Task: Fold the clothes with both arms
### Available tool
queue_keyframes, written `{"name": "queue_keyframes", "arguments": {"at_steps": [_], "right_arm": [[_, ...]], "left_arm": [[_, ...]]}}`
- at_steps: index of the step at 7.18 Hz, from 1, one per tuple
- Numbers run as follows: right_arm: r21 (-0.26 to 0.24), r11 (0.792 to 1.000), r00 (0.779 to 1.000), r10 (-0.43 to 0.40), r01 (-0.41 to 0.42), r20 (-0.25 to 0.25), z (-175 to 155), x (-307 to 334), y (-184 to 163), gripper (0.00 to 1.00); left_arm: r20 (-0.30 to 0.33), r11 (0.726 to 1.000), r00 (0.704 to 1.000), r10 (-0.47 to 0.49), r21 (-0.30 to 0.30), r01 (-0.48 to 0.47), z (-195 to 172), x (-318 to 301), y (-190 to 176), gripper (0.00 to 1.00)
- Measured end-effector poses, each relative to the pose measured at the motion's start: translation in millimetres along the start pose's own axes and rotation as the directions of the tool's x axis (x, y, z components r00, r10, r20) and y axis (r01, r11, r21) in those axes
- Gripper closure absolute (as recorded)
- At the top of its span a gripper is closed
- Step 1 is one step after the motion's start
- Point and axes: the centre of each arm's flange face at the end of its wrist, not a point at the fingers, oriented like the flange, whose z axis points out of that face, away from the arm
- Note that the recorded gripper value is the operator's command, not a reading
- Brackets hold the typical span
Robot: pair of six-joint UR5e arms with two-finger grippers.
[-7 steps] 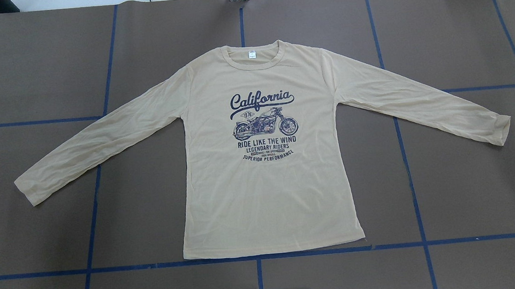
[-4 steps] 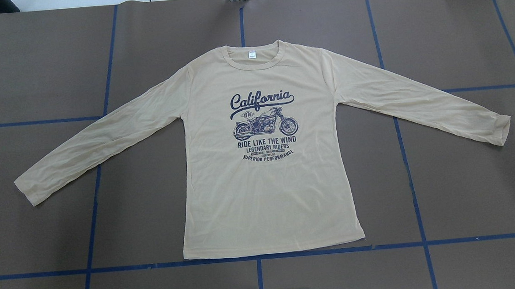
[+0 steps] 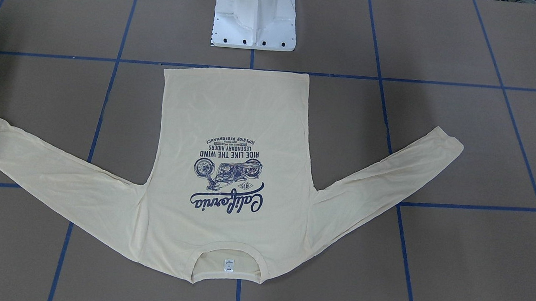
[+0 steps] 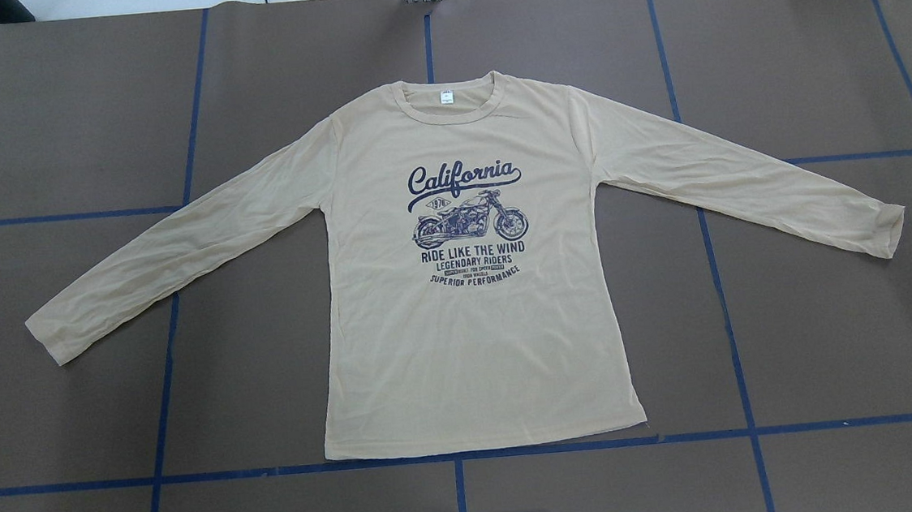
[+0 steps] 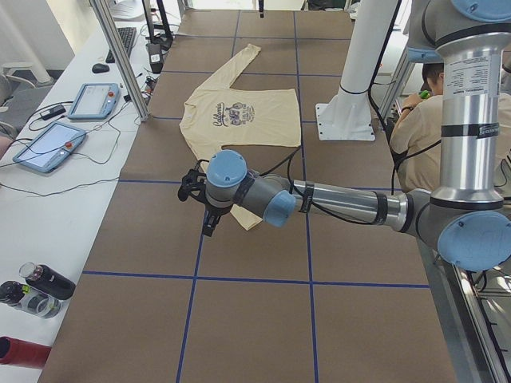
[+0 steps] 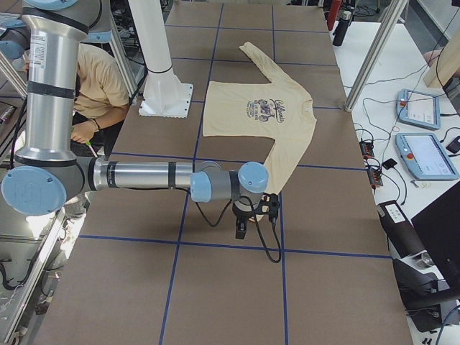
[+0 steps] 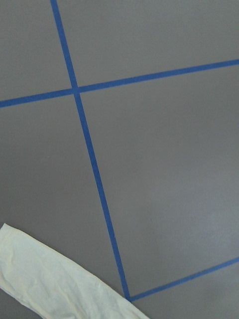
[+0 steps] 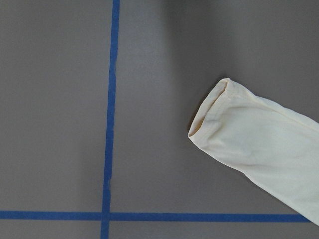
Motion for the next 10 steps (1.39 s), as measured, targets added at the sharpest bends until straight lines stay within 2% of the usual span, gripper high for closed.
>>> {"name": "queue_keyframes", "arguments": {"at_steps": [2, 3, 5, 10], "right_arm": [[0.066, 0.980, 0.981, 0.183, -0.187, 0.064, 46, -14, -21, 0.02], [0.075, 0.969, 0.970, 0.227, -0.234, 0.091, 60, -26, -32, 0.02], [0.080, 0.967, 0.967, 0.235, -0.243, 0.098, 74, -45, -42, 0.03], [0.076, 0.974, 0.975, 0.209, -0.214, 0.075, 93, -70, -60, 0.05]], "left_arm": [[-0.002, 1.000, 1.000, 0.003, 0.002, -0.003, -1, 1, -1, 0.00], [-0.002, 1.000, 1.000, 0.005, 0.003, -0.005, -1, 2, -1, 0.00], [-0.002, 1.000, 1.000, 0.009, 0.006, -0.009, -2, 4, -2, 0.00], [0.000, 1.000, 1.000, 0.019, 0.015, -0.019, -7, 9, -3, 0.00]]}}
